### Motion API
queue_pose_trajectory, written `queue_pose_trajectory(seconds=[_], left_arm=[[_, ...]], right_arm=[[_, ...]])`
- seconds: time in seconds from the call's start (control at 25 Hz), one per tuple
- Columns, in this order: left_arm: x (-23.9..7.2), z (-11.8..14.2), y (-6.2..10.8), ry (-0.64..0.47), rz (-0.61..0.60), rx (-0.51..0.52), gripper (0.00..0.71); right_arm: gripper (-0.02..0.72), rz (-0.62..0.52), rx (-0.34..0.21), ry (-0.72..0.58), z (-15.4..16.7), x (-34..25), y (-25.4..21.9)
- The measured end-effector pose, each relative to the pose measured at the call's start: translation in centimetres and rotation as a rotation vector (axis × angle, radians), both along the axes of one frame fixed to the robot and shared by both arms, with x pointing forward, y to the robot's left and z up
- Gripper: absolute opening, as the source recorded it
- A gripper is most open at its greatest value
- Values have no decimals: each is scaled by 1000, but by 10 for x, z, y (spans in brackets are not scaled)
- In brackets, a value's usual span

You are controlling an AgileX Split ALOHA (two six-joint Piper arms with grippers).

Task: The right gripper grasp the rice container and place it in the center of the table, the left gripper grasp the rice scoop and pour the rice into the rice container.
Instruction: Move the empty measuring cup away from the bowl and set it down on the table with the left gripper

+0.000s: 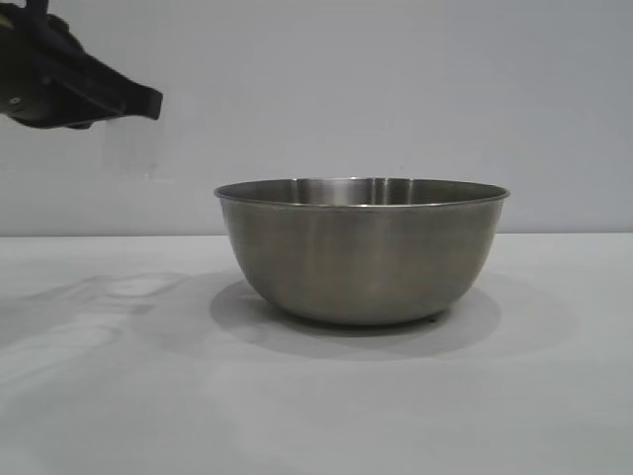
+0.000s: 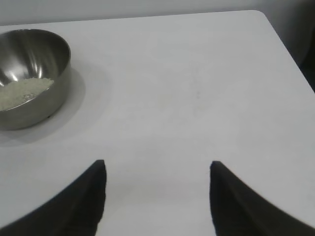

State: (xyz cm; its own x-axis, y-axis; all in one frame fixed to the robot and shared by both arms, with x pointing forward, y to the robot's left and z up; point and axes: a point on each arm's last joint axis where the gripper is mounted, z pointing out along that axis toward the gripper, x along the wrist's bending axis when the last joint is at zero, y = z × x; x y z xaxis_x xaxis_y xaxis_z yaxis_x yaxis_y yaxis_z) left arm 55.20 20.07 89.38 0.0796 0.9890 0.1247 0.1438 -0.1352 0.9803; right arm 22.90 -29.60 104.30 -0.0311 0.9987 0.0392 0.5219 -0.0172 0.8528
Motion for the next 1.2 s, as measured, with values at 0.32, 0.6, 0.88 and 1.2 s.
queue_pose_trajectory(seconds=[0.32,0.6,0.88,1.2], left_arm=[[-2,-29,1,88,9,-9,0],[-2,-47,0,132,0,3,0],[0,-49,-1,118,-4,3,0],[-17,-49,5,161,-11,22,263]], right_arm=[[387,0,0,0,0,0,0],[387,0,0,0,0,0,0],[387,0,0,0,0,0,0],[387,0,0,0,0,0,0]])
